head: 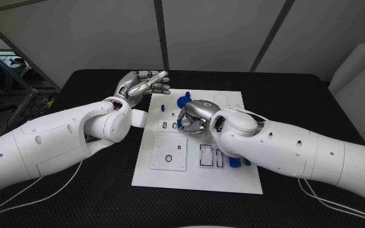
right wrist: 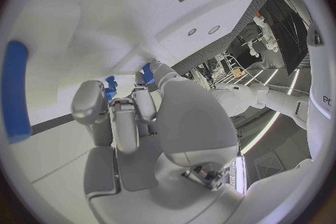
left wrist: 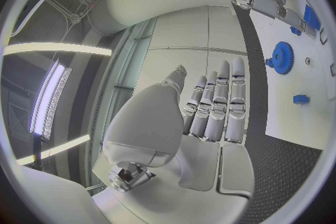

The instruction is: Assemble the parts on the task board

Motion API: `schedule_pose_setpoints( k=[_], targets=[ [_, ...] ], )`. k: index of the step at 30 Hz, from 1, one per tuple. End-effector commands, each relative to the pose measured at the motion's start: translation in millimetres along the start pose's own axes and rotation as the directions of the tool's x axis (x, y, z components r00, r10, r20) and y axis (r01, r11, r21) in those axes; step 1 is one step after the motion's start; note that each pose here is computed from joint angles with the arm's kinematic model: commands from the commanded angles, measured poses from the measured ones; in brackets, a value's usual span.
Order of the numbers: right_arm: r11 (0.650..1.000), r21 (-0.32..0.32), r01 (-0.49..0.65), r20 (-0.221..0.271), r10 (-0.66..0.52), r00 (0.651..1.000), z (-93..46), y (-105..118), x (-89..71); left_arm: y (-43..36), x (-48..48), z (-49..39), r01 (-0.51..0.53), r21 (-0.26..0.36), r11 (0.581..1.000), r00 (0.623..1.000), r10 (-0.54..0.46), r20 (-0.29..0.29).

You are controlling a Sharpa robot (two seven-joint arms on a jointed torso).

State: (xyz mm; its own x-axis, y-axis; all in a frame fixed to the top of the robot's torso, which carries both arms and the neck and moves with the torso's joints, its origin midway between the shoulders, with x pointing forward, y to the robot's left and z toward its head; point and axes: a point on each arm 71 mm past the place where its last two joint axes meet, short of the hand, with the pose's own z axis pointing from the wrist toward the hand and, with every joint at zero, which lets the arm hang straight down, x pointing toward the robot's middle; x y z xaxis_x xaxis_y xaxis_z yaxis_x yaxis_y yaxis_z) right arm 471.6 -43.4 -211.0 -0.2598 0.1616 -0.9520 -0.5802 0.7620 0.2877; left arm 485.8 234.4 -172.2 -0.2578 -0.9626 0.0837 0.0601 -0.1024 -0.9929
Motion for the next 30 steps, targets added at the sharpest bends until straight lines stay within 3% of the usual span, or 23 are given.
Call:
schedule_pose_setpoints(
  k=[1,21,30],
  targets=[
    [1.0,0.014,0.009,-0.016,-0.009,1.0,-0.4,-1.8,2.4,-1.5,1.5,0.7,0.0,0.009,1.0,1.0,0.0,-0.013],
    [1.0,0.018,0.008,-0.011,-0.007,1.0,-0.1,-1.4,2.1,-1.3,1.4,0.8,0.001,0.007,1.0,1.0,-0.001,-0.014],
    [1.0,0.007,-0.013,0.062,0.012,0.998,-4.1,-1.5,-4.0,-0.9,0.2,1.1,0.0,0.005,1.0,1.0,0.0,-0.012]
  ],
)
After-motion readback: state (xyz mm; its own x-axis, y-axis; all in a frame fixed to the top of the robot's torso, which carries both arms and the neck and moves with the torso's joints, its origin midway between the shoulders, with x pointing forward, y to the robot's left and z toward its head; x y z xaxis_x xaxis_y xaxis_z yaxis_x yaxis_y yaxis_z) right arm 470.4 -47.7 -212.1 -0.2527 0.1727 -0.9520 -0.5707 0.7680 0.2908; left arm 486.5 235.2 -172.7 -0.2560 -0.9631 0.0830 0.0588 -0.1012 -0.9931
